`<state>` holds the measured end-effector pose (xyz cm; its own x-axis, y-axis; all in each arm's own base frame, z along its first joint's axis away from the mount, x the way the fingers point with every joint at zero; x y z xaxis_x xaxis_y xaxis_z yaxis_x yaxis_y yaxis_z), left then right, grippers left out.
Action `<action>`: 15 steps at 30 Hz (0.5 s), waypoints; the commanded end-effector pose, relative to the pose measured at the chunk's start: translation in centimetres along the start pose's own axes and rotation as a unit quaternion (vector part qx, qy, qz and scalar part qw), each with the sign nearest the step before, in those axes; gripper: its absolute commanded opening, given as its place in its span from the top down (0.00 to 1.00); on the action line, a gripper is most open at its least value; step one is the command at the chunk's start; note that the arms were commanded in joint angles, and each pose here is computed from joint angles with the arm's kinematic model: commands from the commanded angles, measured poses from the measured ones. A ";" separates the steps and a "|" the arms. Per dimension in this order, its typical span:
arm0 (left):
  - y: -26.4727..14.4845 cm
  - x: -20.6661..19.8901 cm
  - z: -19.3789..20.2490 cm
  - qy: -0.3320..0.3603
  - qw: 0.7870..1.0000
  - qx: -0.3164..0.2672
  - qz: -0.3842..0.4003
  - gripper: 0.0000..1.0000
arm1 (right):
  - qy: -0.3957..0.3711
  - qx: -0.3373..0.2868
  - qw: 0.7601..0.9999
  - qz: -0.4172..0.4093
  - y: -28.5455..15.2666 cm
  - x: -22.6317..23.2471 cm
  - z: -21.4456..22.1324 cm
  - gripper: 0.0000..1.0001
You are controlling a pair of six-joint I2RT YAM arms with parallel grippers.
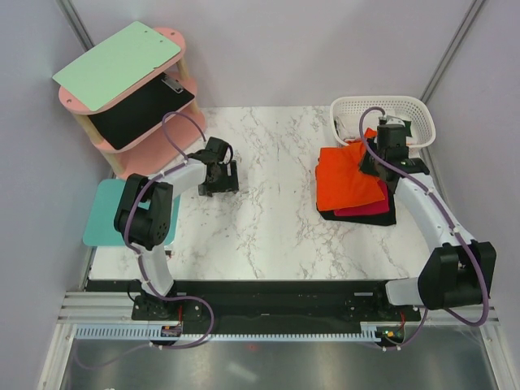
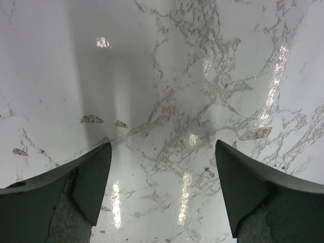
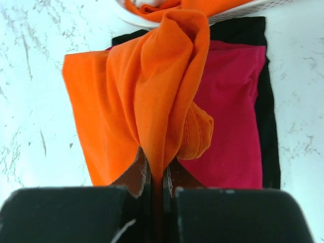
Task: Fold and stack the t-shirts
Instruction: Put the neatly folded tshirt into the corner of the board with the right arm
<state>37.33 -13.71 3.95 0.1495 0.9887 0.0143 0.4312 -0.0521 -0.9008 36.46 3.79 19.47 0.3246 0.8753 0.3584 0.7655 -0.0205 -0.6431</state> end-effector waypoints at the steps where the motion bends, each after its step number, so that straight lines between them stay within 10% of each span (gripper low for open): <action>1: 1.2 -0.2 0.3 -0.003 1.000 0.014 0.010 0.11 | 0.018 -0.028 0.999 0.028 0.7 -1.9 -1.8 1.00; 15: 1.6 -0.4 0.6 0.005 1.000 0.022 0.013 0.12 | 0.078 0.019 0.981 0.175 8.2 -10.3 0.9 1.00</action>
<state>37.82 -13.92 3.94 0.1506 0.9885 0.0121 0.4339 -0.0551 -0.8993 37.84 -3.48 10.13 0.5936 0.7724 0.2260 0.5653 -0.2003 -0.8002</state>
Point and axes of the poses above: each gripper's point midway between its finger pads, its own y axis out along the fingers, its own x axis along the line the jaws close on, z = x × y, the point moved 2 cm from there along -y, back along the fingers, and after that the axes turned 14 degrees about y, right-handed, at the moved point
